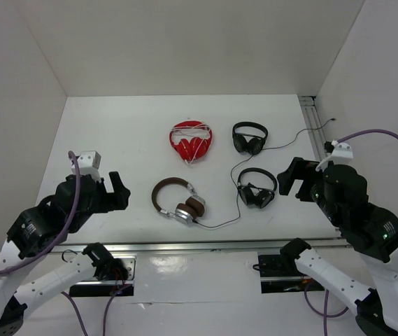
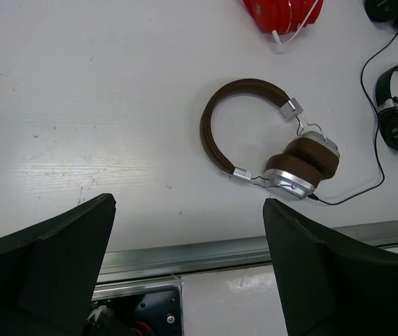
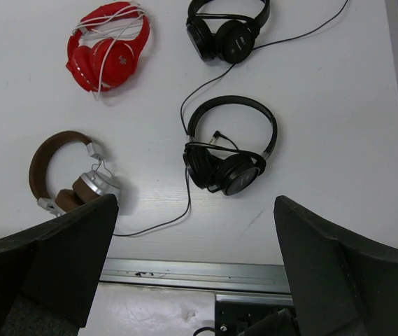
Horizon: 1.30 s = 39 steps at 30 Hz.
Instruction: Wrap the headphones
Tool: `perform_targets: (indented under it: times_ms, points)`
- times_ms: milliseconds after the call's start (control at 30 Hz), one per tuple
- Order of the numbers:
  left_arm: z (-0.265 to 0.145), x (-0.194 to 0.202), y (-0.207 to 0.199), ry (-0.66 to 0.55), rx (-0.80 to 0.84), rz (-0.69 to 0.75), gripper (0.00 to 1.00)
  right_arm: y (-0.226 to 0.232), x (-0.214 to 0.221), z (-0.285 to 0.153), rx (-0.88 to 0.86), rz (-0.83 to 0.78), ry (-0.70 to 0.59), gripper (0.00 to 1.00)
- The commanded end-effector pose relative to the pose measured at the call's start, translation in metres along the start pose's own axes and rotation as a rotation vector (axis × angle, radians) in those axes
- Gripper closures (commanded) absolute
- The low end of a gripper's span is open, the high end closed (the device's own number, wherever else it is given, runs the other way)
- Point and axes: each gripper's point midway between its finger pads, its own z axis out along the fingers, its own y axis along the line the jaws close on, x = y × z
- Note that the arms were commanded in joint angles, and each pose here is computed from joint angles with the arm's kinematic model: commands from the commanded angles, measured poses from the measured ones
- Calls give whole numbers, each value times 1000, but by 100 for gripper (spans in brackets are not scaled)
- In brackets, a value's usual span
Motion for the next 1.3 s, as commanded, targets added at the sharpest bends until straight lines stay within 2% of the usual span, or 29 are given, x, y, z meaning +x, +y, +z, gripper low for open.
perform_targets:
  times_ms: [0,167,367,467,500,567,733,867,933,1067,1267]
  points:
    - [2,-7,-12,-16,55,37,0,-3,-2,-3,6,-6,-11,0]
    - [12,-9,-46,-4,204,93,0,7,2,-3,-60,-19,-7,0]
    - [59,14,-62,169,114,116,0,17,1,-8,-131,-17,-15,0]
    - [81,23,-58,205,8,58,0,24,2,-9,-176,-21,-18,0]
    - [92,39,-55,258,-36,31,0,28,2,-7,-189,-19,-20,0]
    - [110,46,-74,262,36,32,0,33,6,-5,-216,-22,-3,0]
    - [147,84,-56,335,-101,55,0,44,8,-6,-275,-21,10,0]
    - [172,88,-41,289,-167,42,0,48,20,-3,-312,-22,20,0]
    - [187,81,-47,244,-119,53,0,51,20,-7,-349,-16,3,0]
    - [214,82,-44,234,-61,62,0,55,24,-6,-373,-14,8,0]
    - [257,107,-34,379,18,58,2,59,27,-8,-405,-14,14,0]
